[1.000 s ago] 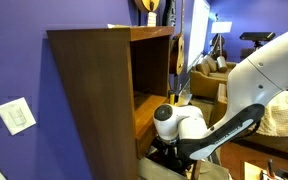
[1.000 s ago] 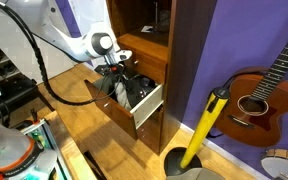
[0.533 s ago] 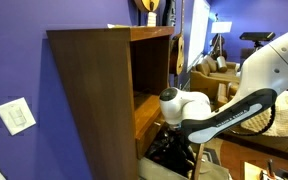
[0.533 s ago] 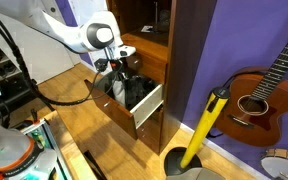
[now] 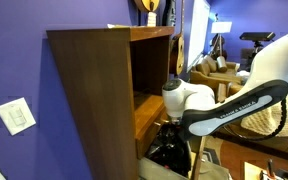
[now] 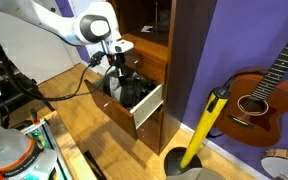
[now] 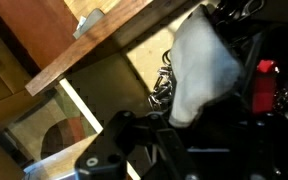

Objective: Open the drawer and take the book out

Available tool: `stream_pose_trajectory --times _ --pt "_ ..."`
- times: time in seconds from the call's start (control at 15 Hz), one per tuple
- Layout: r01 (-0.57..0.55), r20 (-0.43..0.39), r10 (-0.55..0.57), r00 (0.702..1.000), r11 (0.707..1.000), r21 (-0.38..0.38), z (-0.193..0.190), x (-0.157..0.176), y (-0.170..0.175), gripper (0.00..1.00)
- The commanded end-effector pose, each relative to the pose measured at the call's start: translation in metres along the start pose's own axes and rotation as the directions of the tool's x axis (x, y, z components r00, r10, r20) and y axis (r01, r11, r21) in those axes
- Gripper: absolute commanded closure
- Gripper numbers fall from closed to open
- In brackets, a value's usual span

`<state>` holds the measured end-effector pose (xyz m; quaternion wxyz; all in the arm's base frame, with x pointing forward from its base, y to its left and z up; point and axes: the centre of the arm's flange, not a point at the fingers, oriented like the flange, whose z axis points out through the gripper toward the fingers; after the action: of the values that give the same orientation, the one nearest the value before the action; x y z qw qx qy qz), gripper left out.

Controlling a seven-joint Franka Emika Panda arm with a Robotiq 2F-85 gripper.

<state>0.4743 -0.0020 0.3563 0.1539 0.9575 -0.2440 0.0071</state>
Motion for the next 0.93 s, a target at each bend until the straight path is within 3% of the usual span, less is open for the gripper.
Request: stream_pose_trajectory --times 0.0,0.47,0.67,0.87 --pt "-0.11 0.014 0.11 0.994 0.994 0.023 -0.025 -0.013 0.013 1.0" --pt "-0.228 0.079 0.219 0.972 0.966 0.123 -0.058 -0.019 0.029 1.0" --pt "-0.278 0.125 0.258 0.958 0.94 0.197 -0.061 -0.016 0.046 1.0" --pt "-0.316 0.195 0.265 0.944 0.894 0.316 -0.055 -0.014 0.067 1.0"
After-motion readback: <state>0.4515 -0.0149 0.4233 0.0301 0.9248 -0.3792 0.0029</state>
